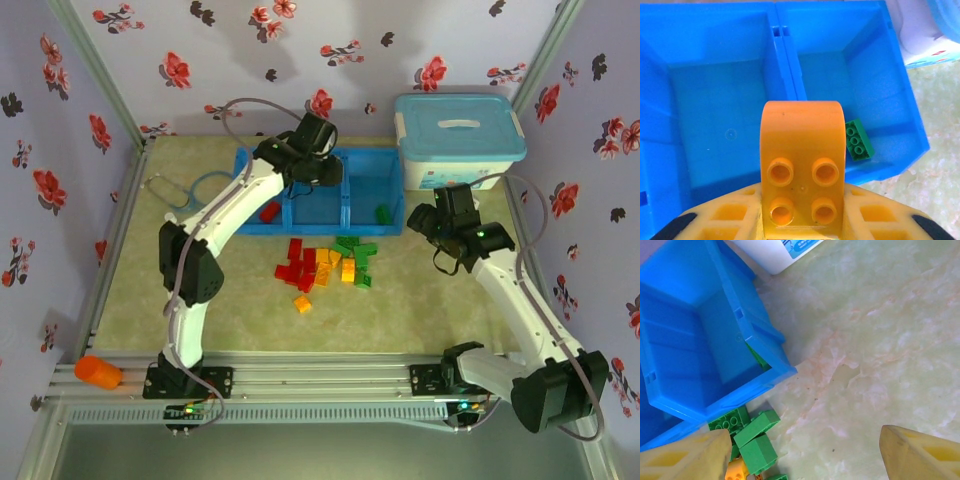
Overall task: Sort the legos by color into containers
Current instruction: Place the lego in the container.
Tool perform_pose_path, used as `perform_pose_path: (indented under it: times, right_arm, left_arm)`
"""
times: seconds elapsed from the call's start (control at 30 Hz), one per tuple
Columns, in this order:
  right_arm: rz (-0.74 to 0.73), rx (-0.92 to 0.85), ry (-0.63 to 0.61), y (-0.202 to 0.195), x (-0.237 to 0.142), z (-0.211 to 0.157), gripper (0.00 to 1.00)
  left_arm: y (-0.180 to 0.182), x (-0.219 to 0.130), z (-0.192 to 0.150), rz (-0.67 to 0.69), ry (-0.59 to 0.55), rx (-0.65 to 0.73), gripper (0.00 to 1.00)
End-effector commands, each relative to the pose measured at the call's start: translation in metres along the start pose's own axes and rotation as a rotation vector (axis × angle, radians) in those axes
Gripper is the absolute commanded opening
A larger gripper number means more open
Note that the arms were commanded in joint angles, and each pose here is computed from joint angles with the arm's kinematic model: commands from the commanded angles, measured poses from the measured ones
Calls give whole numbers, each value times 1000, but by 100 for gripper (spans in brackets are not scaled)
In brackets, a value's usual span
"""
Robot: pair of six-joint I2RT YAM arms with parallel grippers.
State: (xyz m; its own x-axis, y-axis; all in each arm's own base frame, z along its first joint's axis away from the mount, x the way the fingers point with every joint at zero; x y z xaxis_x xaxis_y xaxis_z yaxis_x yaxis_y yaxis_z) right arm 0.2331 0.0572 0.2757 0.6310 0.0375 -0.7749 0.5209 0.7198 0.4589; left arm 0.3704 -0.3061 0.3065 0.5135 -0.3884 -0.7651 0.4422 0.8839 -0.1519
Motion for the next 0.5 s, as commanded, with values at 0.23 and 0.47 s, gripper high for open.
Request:
perform_pose_path:
  times: [0.23, 0.47]
  right_arm:
    - [-20, -25, 41, -2, 0, -2, 78]
    - [29, -18, 40, 2, -2, -1, 78]
  left_arm:
    - [37, 55, -15, 55, 139, -19, 25]
    - [39, 62, -14, 58, 161, -16, 68]
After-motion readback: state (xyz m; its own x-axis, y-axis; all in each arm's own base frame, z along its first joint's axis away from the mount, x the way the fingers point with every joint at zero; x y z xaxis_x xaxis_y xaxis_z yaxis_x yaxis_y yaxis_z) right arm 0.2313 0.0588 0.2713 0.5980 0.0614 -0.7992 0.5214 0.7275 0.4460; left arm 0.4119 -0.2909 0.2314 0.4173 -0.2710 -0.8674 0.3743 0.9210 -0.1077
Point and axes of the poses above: each hand's point on the last joint's axis, 136 mm out from that joint toward the fingers, its own x axis out along the fingers, its own y axis along the line the jaws close on, z = x × y, the point moved 10 cm from there along -x, back along the fingers, and after that the axes turned 12 degrees about x, right-handed, at the moved point
